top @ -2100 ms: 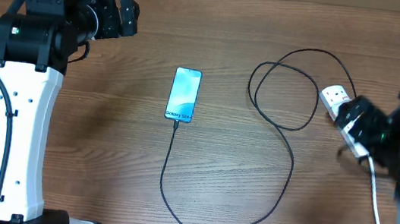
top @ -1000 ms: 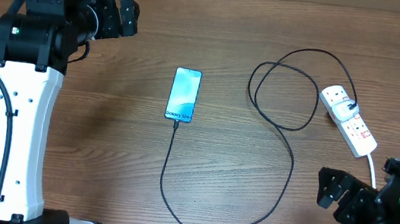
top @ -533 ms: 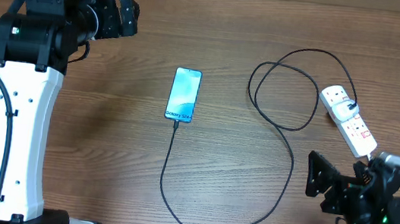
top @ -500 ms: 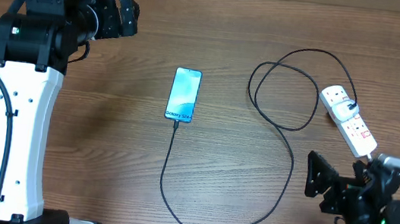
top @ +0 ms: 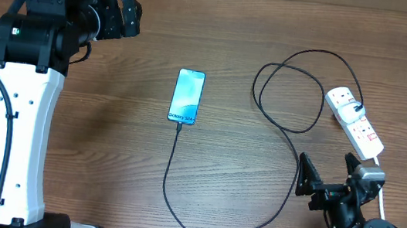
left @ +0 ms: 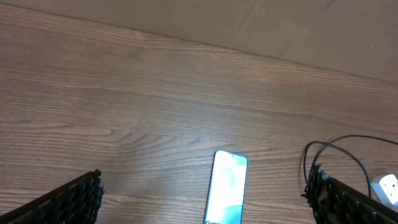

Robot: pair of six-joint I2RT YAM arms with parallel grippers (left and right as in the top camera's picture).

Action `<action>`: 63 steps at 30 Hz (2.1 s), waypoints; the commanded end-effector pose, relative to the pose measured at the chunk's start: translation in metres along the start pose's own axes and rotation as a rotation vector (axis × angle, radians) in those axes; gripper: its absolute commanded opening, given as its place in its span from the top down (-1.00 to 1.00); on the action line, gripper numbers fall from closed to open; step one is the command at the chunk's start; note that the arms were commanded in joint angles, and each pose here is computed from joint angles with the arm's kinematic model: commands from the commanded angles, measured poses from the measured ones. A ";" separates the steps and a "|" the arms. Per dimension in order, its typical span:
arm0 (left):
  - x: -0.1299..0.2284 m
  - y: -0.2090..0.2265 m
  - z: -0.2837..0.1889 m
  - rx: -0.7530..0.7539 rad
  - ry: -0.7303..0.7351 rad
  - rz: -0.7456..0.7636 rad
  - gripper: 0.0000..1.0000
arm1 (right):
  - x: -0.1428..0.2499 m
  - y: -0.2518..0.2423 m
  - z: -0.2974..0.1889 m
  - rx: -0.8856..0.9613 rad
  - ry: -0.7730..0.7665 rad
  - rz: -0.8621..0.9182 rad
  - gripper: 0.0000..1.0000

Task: Plug charger to phone and switch on socket

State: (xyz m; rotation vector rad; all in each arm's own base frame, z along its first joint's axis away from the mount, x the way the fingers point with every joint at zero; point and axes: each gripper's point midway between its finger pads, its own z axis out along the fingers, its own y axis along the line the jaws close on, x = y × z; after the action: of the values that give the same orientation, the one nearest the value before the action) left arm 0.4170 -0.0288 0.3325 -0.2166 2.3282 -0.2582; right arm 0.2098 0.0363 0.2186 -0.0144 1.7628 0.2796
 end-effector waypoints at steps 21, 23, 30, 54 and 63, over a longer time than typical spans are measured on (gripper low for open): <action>0.000 0.001 0.003 -0.008 0.005 -0.010 -0.99 | 0.011 -0.001 0.034 -0.052 -0.288 -0.194 -1.00; 0.001 0.001 0.003 -0.007 0.005 -0.010 -1.00 | 0.015 -0.005 0.036 -0.037 -0.267 -0.188 -1.00; 0.000 0.002 0.003 -0.008 0.005 -0.010 -0.99 | 0.039 -0.011 0.041 -0.019 -0.167 -0.172 -1.00; 0.001 0.001 0.003 -0.008 0.005 -0.010 -1.00 | 0.038 -0.013 0.041 -0.011 -0.168 -0.164 -1.00; 0.001 0.001 0.003 -0.008 0.005 -0.010 -0.99 | 0.038 -0.013 0.041 -0.011 -0.168 -0.164 -1.00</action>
State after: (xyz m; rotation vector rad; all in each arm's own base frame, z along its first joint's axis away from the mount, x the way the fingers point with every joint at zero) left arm 0.4169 -0.0288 0.3325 -0.2167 2.3285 -0.2582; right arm 0.2430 0.0386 0.1738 -0.1430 1.5852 0.1711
